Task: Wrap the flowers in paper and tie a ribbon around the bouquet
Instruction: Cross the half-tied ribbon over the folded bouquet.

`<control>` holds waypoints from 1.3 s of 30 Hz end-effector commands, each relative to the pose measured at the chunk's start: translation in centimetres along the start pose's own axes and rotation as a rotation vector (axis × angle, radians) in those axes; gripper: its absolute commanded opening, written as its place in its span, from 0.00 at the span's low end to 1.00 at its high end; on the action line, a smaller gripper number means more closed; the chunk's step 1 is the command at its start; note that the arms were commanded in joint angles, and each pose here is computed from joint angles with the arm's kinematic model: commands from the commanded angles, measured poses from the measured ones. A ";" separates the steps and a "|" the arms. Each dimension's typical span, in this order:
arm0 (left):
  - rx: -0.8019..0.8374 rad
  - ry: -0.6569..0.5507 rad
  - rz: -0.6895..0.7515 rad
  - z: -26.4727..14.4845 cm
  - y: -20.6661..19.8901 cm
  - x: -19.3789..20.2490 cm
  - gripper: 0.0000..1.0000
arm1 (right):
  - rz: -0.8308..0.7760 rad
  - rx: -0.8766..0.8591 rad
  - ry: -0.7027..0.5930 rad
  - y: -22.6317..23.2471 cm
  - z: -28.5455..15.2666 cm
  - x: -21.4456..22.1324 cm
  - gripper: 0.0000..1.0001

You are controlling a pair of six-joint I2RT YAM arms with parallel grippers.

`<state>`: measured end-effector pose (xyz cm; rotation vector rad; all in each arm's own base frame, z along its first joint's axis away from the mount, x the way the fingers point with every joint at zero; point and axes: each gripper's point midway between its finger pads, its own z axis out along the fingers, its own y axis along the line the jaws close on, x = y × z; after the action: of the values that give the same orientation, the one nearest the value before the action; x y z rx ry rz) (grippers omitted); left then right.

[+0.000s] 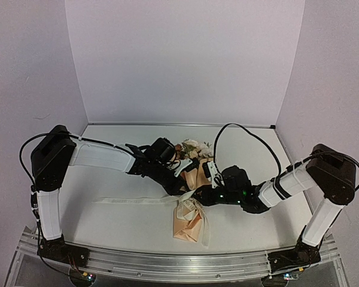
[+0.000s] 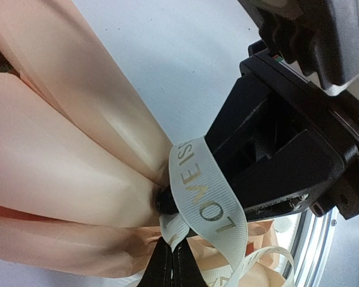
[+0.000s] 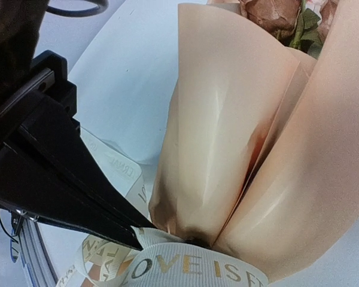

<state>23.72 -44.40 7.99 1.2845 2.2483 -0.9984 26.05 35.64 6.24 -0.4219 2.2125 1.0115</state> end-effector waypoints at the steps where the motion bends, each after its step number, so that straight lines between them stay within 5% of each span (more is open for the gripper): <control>1: 0.008 -0.101 0.036 -1.2 -1.2 -2.9 0.00 | -0.020 -0.056 -0.053 2.0 -1.3 -1.9 0.19; 22: -0.031 -0.136 -0.039 -1.4 -0.4 -3.8 0.00 | 0.101 -0.021 0.087 2.0 -5.7 0.9 0.23; 31: 0.019 -0.137 -0.062 -1.3 -1.2 -4.3 0.00 | -0.011 0.065 0.193 2.1 -9.2 2.4 0.29; 39: 0.052 -0.124 -0.072 -1.1 -1.7 -4.3 0.00 | -0.049 0.052 0.259 3.8 -8.1 2.9 0.31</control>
<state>23.97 -45.45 9.50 1.1463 2.2715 -1.0687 18.24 30.96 9.94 -0.5626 2.4268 0.9428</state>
